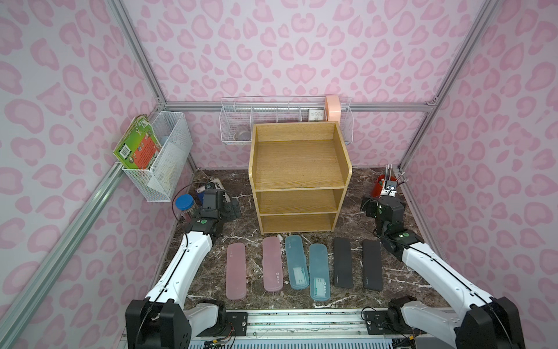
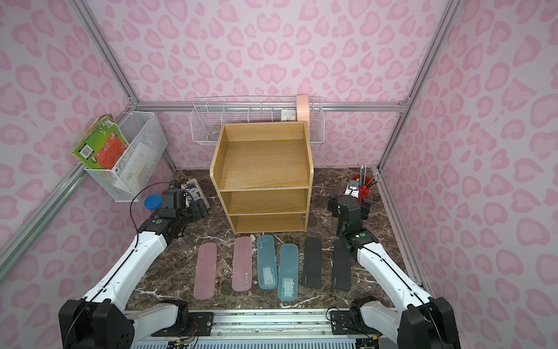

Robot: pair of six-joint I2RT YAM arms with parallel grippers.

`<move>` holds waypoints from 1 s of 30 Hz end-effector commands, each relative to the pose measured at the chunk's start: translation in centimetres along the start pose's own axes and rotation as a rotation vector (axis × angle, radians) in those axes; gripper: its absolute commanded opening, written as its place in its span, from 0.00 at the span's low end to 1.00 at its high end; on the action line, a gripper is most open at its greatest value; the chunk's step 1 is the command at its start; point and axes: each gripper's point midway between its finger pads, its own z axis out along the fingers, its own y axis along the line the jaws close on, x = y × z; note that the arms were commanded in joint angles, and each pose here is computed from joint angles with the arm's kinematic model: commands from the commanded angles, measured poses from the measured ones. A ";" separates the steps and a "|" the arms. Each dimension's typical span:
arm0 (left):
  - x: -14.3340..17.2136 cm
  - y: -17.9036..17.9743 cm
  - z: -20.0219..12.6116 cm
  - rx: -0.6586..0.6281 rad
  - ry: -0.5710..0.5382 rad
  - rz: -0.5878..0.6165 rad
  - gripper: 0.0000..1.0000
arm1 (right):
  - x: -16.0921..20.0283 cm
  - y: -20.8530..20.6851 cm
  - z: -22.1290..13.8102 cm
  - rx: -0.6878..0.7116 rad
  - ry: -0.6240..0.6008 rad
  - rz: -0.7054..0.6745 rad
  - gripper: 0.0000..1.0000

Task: Place the pencil cases on the shelf according to color
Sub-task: Pick up the pencil case from the center of the board.

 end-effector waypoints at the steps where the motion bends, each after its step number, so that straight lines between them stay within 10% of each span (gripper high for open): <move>1: 3.9 0.9 -1.4 -0.032 0.182 -0.015 0.94 | 5.6 0.0 -2.4 -0.049 0.269 0.037 0.98; 10: 7.6 -2.0 -4.6 0.138 0.365 -0.015 0.98 | 12.4 2.4 -9.0 -0.114 0.496 0.104 0.96; 21: 11.4 -4.1 -5.4 0.251 0.485 0.032 0.99 | 18.7 -2.1 -11.8 0.161 0.709 0.120 0.98; 30: 11.7 -5.7 -5.7 0.349 0.494 0.034 0.99 | 21.0 -2.2 -11.7 0.029 0.769 0.292 0.97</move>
